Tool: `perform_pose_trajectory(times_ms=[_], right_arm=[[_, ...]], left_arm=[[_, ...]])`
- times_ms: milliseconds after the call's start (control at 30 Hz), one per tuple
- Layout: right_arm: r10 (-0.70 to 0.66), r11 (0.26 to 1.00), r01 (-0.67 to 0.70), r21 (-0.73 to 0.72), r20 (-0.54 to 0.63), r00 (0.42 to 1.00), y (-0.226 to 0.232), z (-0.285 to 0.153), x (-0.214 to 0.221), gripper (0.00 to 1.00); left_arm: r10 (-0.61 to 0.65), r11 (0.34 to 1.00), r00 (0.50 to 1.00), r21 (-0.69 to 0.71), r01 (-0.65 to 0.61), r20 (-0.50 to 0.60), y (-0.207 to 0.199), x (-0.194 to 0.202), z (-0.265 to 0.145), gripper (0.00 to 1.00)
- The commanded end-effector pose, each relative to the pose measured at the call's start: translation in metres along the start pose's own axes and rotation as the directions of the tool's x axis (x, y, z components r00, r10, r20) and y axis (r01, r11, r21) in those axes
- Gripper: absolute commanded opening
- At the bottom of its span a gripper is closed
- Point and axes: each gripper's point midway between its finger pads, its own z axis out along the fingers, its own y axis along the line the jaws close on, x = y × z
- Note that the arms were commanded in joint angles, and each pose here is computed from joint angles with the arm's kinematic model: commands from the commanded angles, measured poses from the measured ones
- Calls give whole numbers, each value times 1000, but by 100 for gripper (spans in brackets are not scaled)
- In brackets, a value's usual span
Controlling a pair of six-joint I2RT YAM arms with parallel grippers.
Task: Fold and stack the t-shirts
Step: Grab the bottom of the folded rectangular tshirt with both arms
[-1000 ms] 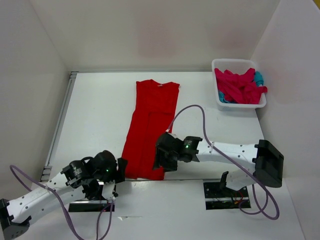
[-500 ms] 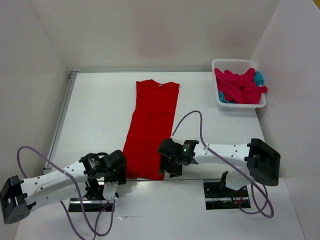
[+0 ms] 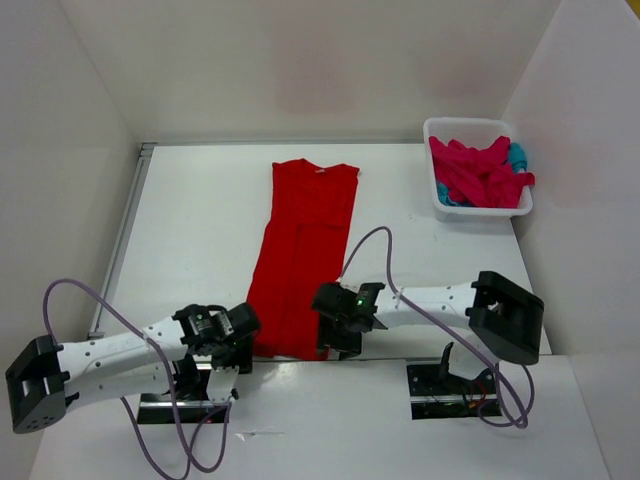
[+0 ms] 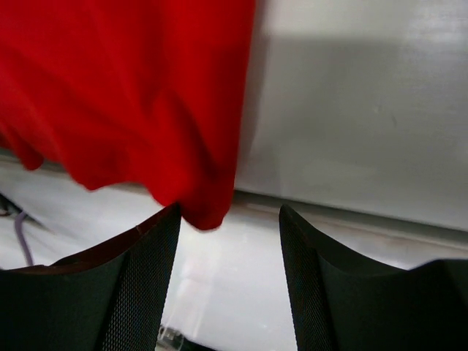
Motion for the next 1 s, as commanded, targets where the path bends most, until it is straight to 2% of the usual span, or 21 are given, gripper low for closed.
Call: perform_pose_trajectory(times_ms=[0, 167, 267, 333, 367, 467, 500, 567, 767, 967], right_arm=[[-25, 999, 25, -33, -8, 1000, 13, 5, 1, 62], [-15, 999, 15, -34, -14, 1000, 16, 17, -2, 62], [-29, 999, 28, -28, -25, 999, 22, 22, -3, 59], [-40, 999, 39, -20, -39, 998, 20, 27, -1, 49], [-48, 999, 47, -15, -52, 998, 18, 29, 1, 39], [-49, 999, 48, -24, -49, 998, 19, 30, 1, 19], [-28, 999, 27, -22, -46, 999, 14, 29, -1, 7], [-3, 1000, 2, -18, -39, 999, 5, 26, -6, 0], [52, 999, -52, 1, 50, 997, -23, 2, -46, 0], [80, 996, -83, 35, 83, 993, -63, -10, -53, 0]], left_arm=[[2, 1000, 1000, 3, -2, -2, 4, 2, -8, 54], [14, 998, 999, -57, -16, -32, 10, 4, -14, 54], [15, 997, 999, -73, -18, -41, 10, 4, -15, 54], [3, 997, 999, -75, -6, -41, 8, 3, -14, 54], [3, 996, 999, -86, -7, -46, 9, 3, -16, 54], [-8, 993, 997, -118, 0, -70, 11, 6, -19, 54], [-8, 992, 997, -129, -2, -76, 12, 7, -21, 54], [-8, 990, 997, -141, -3, -82, 11, 6, -21, 54], [73, 958, 989, -267, -106, -131, 27, 4, -33, 56], [124, 922, 984, -351, -161, -126, 39, -5, -37, 57]])
